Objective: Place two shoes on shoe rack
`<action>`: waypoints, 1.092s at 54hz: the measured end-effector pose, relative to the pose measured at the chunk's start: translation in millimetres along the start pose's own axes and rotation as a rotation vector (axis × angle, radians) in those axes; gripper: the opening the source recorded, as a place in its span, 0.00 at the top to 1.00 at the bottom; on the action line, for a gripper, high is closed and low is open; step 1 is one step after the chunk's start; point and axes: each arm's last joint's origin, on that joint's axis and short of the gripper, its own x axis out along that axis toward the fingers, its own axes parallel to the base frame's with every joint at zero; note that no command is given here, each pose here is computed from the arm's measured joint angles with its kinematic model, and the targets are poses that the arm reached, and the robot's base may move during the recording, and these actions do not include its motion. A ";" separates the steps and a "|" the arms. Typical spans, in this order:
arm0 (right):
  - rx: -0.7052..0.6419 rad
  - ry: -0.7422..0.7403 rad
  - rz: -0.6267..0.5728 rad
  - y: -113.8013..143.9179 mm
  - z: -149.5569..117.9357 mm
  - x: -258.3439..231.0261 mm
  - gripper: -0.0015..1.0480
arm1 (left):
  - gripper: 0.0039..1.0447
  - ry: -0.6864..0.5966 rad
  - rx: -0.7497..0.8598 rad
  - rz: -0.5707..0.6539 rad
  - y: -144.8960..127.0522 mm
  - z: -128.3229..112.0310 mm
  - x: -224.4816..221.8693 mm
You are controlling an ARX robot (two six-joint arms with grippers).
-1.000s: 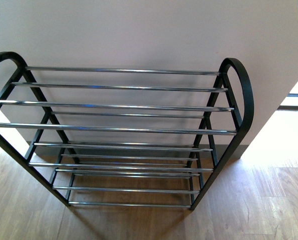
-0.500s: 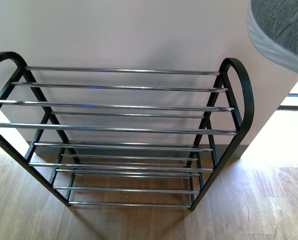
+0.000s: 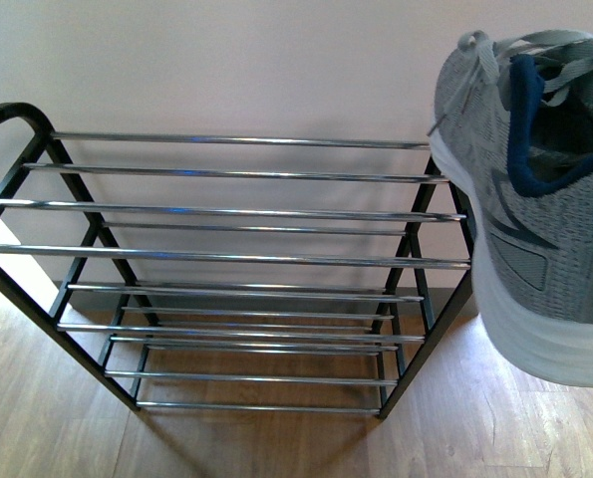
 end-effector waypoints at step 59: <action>0.190 0.072 -0.133 72.4 -46.5 74.0 0.99 | 0.99 0.000 0.000 0.000 0.0 0.0 0.0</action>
